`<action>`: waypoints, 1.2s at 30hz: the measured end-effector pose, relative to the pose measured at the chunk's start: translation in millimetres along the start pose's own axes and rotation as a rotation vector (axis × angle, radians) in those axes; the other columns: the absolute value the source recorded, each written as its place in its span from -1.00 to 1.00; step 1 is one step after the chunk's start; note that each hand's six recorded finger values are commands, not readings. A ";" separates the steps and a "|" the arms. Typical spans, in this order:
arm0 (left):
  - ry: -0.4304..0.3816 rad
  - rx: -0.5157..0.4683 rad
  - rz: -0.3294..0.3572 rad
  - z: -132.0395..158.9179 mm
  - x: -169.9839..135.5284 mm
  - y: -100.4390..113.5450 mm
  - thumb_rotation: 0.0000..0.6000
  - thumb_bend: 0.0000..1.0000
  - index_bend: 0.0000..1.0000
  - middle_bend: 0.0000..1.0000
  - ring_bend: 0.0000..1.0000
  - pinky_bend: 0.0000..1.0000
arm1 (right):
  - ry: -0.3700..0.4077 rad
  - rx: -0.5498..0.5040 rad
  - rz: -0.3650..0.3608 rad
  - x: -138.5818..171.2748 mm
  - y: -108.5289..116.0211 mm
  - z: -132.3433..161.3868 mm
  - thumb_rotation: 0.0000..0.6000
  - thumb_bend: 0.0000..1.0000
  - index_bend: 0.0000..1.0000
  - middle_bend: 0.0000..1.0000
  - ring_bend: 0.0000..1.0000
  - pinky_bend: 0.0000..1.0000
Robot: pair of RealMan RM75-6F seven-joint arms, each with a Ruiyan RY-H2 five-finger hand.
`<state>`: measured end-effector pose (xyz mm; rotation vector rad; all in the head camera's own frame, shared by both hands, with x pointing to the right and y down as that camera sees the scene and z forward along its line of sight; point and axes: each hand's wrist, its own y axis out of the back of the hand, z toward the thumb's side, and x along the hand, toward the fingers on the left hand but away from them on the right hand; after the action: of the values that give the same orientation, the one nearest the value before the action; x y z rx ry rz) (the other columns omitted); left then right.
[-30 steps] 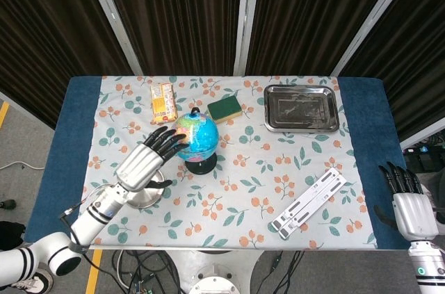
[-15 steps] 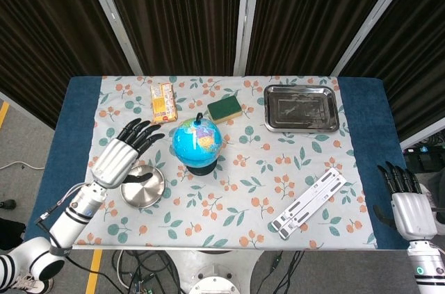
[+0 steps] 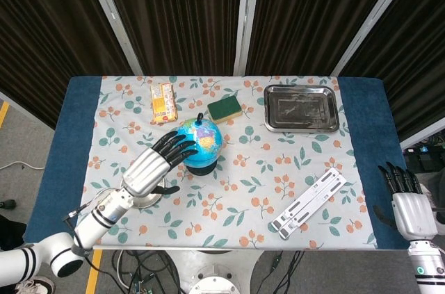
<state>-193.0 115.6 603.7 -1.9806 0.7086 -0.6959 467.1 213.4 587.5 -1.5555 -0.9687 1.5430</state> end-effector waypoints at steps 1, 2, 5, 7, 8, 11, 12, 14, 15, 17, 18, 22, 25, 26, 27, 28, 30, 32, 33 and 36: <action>0.001 0.001 -0.002 -0.2 1.0 -0.9 1.00 -0.92 -0.65 -0.77 -0.88 -0.84 | -0.001 -0.001 0.000 0.1 -0.2 -0.4 1.00 -0.57 -1.00 -1.00 -1.00 -1.00; 0.004 0.003 -0.004 -0.8 1.7 -1.9 1.00 -0.92 -0.65 -0.77 -0.88 -0.84 | -0.002 -0.001 0.001 0.2 -0.4 -1.0 1.00 -0.57 -1.00 -1.00 -1.00 -1.00; 0.008 0.002 -0.009 -1.3 0.8 -3.4 1.00 -0.92 -0.65 -0.77 -0.88 -0.84 | -0.002 -0.002 0.002 0.0 -1.2 -1.5 1.00 -0.57 -1.00 -1.00 -1.00 -1.00; 0.011 -0.005 -0.013 -1.6 -0.4 -4.5 1.00 -0.92 -0.65 -0.77 -0.88 -0.84 | -0.001 -0.002 0.002 0.0 -1.3 -1.1 1.00 -0.57 -1.00 -1.00 -1.00 -1.00; 0.013 -0.010 -0.016 -2.0 -1.3 -5.6 1.00 -0.92 -0.65 -0.77 -0.88 -0.84 | 0.000 -0.002 0.002 -0.1 -1.3 -0.8 1.00 -0.57 -1.00 -1.00 -1.00 -1.00; 0.014 -0.014 -0.022 -2.8 -2.7 -7.7 1.00 -0.92 -0.65 -0.77 -0.88 -0.84 | 0.001 0.000 0.001 -0.3 -1.2 -0.2 1.00 -0.57 -1.00 -1.00 -1.00 -1.00; 0.015 -0.015 -0.022 -3.2 -2.9 -7.8 1.00 -0.92 -0.65 -0.77 -0.86 -0.84 | 0.001 0.000 0.001 -0.3 -1.2 -0.1 1.00 -0.57 -1.00 -1.00 -1.00 -1.00; 0.023 -0.015 -0.020 -5.3 -3.7 -7.8 1.00 -0.92 -0.65 -0.77 -0.81 -0.84 | 0.000 0.000 0.002 -0.4 -1.4 -0.3 1.00 -0.56 -1.00 -1.00 -1.00 -1.00; 0.028 -0.014 -0.019 -6.6 -4.3 -7.6 1.00 -0.92 -0.65 -0.77 -0.80 -0.84 | -0.001 0.000 0.003 -0.4 -1.5 -0.5 1.00 -0.57 -1.00 -1.00 -1.00 -1.00; 0.045 -0.010 -0.015 -10.6 -6.7 -6.6 1.00 -0.92 -0.65 -0.77 -0.79 -0.83 | -0.002 0.000 0.004 -0.5 -1.9 -1.0 1.00 -0.57 -1.00 -1.00 -1.00 -1.00; 0.053 -0.006 -0.013 -12.7 -8.1 -5.8 1.00 -0.92 -0.65 -0.77 -0.79 -0.83 | -0.003 0.000 0.004 -0.6 -1.9 -1.2 1.00 -0.56 -1.00 -1.00 -1.00 -1.00; 0.093 0.012 -0.006 -24.7 -17.1 -0.9 1.00 -0.92 -0.65 -0.77 -0.79 -0.83 | -0.003 0.001 0.002 -0.7 -1.4 -1.1 1.00 -0.57 -1.00 -1.00 -1.00 -1.00; 0.132 0.024 0.002 -36.6 -26.7 4.6 1.00 -0.92 -0.65 -0.77 -0.79 -0.83 | -0.002 0.003 0.002 -0.7 -1.3 -0.8 1.00 -0.57 -1.00 -1.00 -1.00 -1.00; 0.149 0.027 0.007 -41.8 -31.0 7.3 1.00 -0.92 -0.65 -0.77 -0.79 -0.83 | -0.002 0.003 0.002 -0.8 -1.4 -0.5 1.00 -0.57 -1.00 -1.00 -1.00 -1.00; 0.162 0.029 0.011 -45.7 -34.4 9.3 1.00 -0.92 -0.65 -0.77 -0.79 -0.83 | -0.001 0.004 0.002 -0.8 -1.3 -0.1 1.00 -0.57 -1.00 -1.00 -1.00 -1.00; 0.175 0.030 0.014 -49.7 -37.9 11.3 1.00 -0.92 -0.65 -0.77 -0.79 -0.83 | 0.000 0.005 0.002 -0.9 -1.3 0.3 1.00 -0.57 -1.00 -1.00 -1.00 -1.00; 0.205 0.033 0.023 -58.9 -45.9 15.8 1.00 -0.92 -0.65 -0.77 -0.79 -0.83 | 0.001 0.006 0.002 -0.9 -1.1 1.2 1.00 -0.57 -1.00 -1.00 -1.00 -1.00; 0.230 0.038 0.031 -66.2 -53.8 19.5 1.00 -0.92 -0.65 -0.77 -0.79 -0.83 | 0.002 0.006 0.001 -0.8 -0.7 1.9 1.00 -0.57 -1.00 -1.00 -1.00 -1.00; 0.241 0.040 0.033 -68.9 -57.4 20.6 1.00 -0.92 -0.65 -0.77 -0.79 -0.83 | 0.003 0.006 0.001 -0.8 -0.6 2.1 1.00 -0.57 -1.00 -1.00 -1.00 -1.00; 0.279 0.053 0.032 -77.6 -72.2 21.4 1.00 -0.92 -0.65 -0.77 -0.79 -0.83 | 0.006 0.005 0.002 -0.6 -0.5 3.5 1.00 -0.57 -1.00 -1.00 -1.00 -1.00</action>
<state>-301.1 114.4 605.4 -1.8386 0.8761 -0.9735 463.6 213.1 588.1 -1.5569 -0.9596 1.5400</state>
